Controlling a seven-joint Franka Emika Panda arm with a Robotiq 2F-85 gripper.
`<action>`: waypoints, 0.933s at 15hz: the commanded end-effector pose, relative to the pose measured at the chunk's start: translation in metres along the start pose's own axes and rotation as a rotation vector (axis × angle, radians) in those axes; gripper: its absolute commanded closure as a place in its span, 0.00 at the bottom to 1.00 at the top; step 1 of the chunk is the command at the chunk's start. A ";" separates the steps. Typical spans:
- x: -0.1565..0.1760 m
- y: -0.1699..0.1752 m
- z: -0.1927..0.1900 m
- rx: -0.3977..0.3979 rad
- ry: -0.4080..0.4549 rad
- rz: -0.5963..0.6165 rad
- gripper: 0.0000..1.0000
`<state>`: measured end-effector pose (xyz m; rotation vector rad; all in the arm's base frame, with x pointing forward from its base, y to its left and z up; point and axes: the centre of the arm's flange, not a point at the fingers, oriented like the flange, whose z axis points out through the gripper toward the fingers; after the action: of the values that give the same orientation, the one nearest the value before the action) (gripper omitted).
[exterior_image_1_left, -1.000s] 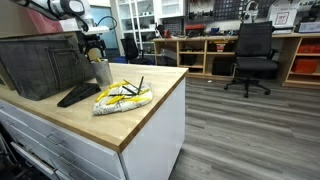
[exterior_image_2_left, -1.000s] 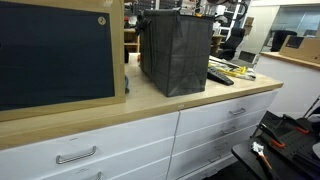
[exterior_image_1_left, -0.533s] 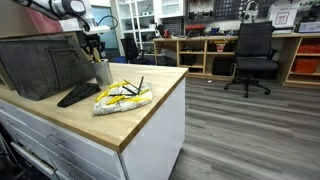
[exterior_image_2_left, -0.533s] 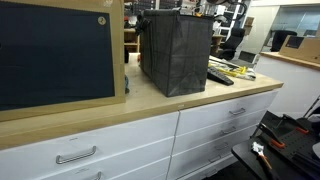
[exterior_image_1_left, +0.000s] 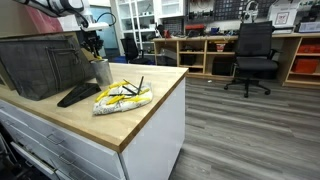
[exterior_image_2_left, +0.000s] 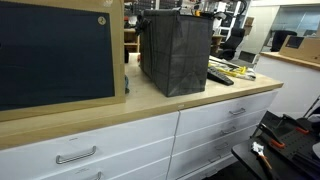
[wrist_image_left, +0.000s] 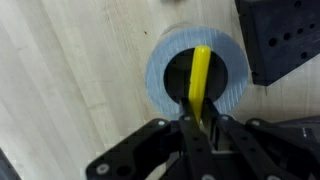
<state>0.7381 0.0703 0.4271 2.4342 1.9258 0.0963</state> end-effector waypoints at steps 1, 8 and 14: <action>0.013 -0.008 -0.028 0.008 -0.027 -0.010 0.96; 0.021 -0.019 -0.079 -0.009 -0.077 -0.056 0.96; 0.034 -0.047 -0.118 0.006 -0.105 -0.094 0.96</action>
<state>0.7115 0.1001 0.5183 2.3251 1.9598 0.0198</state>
